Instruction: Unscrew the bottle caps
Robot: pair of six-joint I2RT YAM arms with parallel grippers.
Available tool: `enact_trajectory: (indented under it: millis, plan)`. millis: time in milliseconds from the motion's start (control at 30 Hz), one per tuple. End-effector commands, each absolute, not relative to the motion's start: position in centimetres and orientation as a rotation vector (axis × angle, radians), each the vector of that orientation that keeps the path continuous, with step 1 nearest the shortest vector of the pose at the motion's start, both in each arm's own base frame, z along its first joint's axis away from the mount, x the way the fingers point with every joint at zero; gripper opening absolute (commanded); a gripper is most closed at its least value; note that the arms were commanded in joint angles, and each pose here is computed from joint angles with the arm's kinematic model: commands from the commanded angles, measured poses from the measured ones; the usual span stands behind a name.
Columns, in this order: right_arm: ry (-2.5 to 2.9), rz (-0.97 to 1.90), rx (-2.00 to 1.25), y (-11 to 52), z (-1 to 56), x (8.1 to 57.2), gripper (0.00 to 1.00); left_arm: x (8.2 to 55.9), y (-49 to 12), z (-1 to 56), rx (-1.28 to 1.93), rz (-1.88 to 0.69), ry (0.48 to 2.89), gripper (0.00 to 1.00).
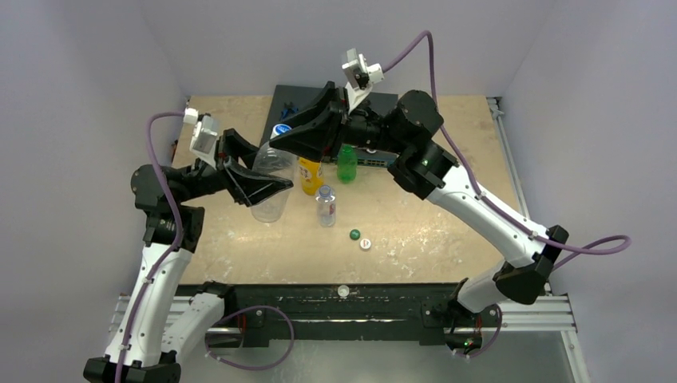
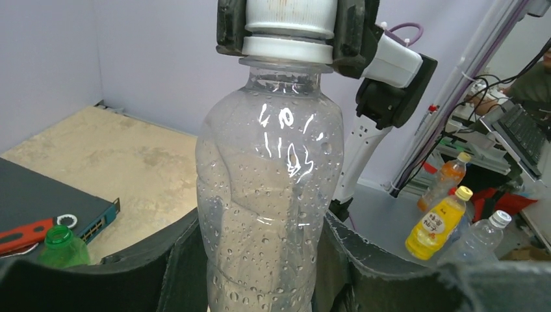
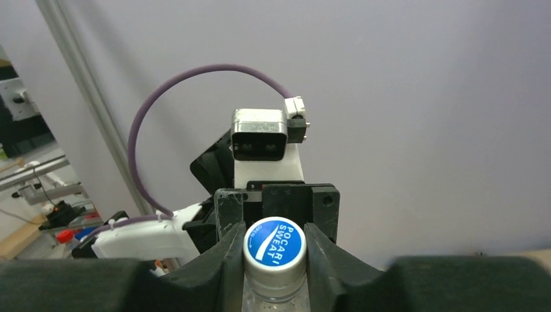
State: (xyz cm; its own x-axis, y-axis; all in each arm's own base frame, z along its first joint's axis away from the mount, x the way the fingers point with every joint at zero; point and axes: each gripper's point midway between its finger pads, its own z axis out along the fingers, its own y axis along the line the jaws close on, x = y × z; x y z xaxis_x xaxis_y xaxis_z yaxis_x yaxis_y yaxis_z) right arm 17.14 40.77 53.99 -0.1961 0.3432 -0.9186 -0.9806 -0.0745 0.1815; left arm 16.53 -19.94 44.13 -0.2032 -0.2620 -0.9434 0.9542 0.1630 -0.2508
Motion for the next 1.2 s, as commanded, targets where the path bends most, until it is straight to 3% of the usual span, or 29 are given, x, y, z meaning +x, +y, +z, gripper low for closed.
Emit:
enact_trajectory:
  millis: [0,67,167,467,733,967,1167]
  plan:
    - [1.136,1.451,-0.820,40.1,55.4,18.0,0.46,17.7,-19.7,42.8,0.746,-1.260,1.338,0.00]
    - [1.299,1.278,-0.643,39.3,54.2,22.0,0.69,19.4,-19.0,41.8,0.726,-1.119,1.385,0.00]
    - [1.423,1.122,-0.453,37.5,52.4,25.4,0.77,21.3,-17.8,40.9,0.674,-0.954,1.396,0.00]
    - [1.551,0.997,-0.321,39.3,50.5,26.8,0.71,25.2,-14.4,39.7,0.571,-0.622,1.411,0.00]
    - [1.523,1.093,-0.343,41.5,50.6,26.4,0.71,25.7,-14.2,38.9,0.567,-0.602,1.438,0.00]
    - [1.513,1.109,-0.327,42.0,50.7,26.7,0.53,25.5,-14.3,38.7,0.576,-0.613,1.438,0.00]
    - [1.501,1.128,-0.315,42.4,51.4,26.8,0.24,25.4,-14.5,38.5,0.575,-0.632,1.442,0.00]
